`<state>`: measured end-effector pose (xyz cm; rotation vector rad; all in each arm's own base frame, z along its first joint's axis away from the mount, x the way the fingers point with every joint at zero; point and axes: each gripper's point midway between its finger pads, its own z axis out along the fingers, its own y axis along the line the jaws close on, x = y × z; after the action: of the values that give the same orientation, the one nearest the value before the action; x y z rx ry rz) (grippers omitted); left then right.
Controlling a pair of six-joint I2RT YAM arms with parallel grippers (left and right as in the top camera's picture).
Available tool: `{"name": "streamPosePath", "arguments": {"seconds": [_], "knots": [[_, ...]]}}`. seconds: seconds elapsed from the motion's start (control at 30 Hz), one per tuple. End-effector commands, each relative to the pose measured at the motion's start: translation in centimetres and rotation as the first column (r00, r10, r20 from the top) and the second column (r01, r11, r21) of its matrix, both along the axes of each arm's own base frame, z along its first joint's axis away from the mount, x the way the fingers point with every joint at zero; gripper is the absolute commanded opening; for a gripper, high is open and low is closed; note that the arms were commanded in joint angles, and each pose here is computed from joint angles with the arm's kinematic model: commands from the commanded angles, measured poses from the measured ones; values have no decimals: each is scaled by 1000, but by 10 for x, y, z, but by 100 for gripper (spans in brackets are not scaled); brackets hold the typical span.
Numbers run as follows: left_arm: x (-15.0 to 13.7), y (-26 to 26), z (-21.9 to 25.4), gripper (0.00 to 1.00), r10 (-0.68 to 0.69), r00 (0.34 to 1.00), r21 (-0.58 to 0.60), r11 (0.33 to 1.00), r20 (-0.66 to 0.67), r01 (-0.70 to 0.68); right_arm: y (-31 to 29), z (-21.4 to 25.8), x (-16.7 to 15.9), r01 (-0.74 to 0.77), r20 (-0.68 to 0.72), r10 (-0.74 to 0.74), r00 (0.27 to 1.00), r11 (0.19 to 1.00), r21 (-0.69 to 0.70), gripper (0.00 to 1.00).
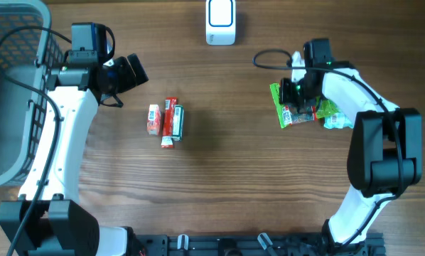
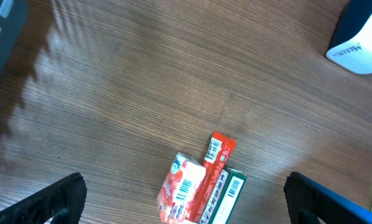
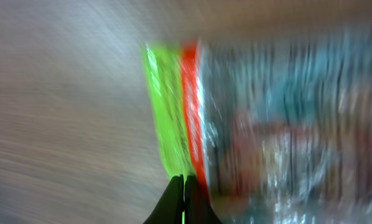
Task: Scan the item barcode
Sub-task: 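Lower the snack bag onto the table at right and release, then move the right gripper left toward the green AXE box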
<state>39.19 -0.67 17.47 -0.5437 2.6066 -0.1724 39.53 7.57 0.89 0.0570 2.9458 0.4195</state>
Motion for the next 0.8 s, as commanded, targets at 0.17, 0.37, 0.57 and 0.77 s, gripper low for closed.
{"name": "streamPosePath", "arguments": {"seconds": [0.17,0.37,0.57,0.77], "knots": [[2,4,4,100,1,1000,18,1000,12,-1,-113,2,-62,45,-169,-180,969,801,-597,4],[2,4,4,100,1,1000,18,1000,12,-1,-89,5,-64,36,-202,-148,968,881,-473,4],[2,4,4,100,1,1000,18,1000,12,-1,69,49,-49,-72,-133,144,981,895,440,24],[2,4,4,100,1,1000,18,1000,12,-1,120,41,-47,-87,-122,139,983,929,360,28]]}}
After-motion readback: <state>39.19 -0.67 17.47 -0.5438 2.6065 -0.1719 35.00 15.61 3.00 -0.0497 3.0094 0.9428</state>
